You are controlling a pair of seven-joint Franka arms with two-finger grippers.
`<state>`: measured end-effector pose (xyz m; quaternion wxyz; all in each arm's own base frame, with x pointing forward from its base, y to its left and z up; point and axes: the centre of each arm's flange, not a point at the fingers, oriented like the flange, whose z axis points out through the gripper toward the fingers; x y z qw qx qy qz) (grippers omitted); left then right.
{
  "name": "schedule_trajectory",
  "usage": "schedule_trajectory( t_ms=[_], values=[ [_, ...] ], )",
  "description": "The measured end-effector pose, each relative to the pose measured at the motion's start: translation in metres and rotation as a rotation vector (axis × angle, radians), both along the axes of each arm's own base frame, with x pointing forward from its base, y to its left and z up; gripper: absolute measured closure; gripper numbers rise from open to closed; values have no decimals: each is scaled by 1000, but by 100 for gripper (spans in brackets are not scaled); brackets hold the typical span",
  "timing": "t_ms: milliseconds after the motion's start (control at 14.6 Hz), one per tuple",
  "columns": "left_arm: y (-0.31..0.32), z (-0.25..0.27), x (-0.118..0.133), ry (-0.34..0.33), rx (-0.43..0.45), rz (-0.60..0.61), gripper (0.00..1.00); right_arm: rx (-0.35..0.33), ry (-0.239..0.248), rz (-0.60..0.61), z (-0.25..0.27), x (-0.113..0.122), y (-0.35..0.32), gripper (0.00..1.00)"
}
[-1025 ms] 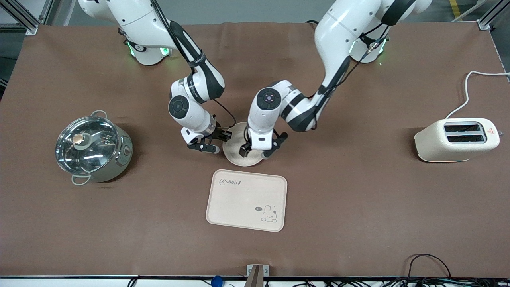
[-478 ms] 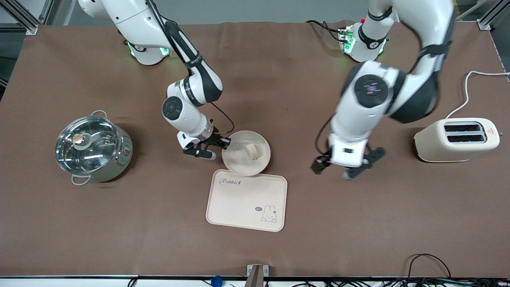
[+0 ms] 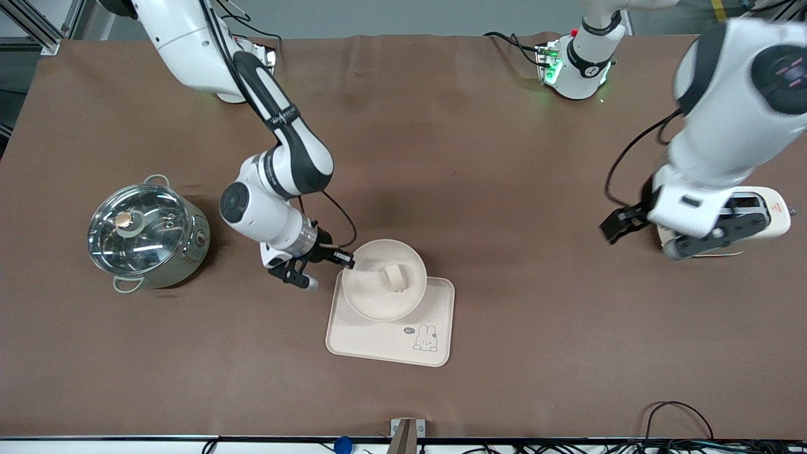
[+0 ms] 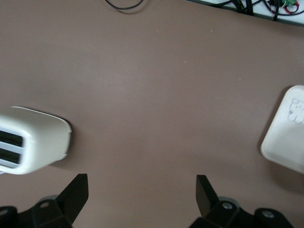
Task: Place bun in plate and plate on tray
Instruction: 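Move the plate onto the tray with the right gripper while the left gripper withdraws, then lower the plate onto the tray and open the right gripper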
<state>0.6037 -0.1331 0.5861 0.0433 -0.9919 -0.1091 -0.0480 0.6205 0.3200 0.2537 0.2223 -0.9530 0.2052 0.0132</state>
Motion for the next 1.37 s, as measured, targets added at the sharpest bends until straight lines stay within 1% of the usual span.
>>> schedule_trajectory(
  t_ms=[137, 205, 410, 615, 1366],
  values=[
    [23, 27, -18, 26, 3, -57, 0, 1, 8, -13, -18, 15, 0, 96],
    [34, 38, -26, 35, -7, -81, 0, -3, 16, -15, -29, 18, -1, 96],
    [62, 60, -53, 59, -22, -152, 0, -17, 47, -11, -61, 17, 2, 96],
    [70, 64, -73, 73, -15, -164, 0, -13, 42, -8, -64, 20, 7, 96],
    [64, 54, -76, 95, -13, -173, 0, -5, 17, -29, -72, 43, 1, 96]
  ],
)
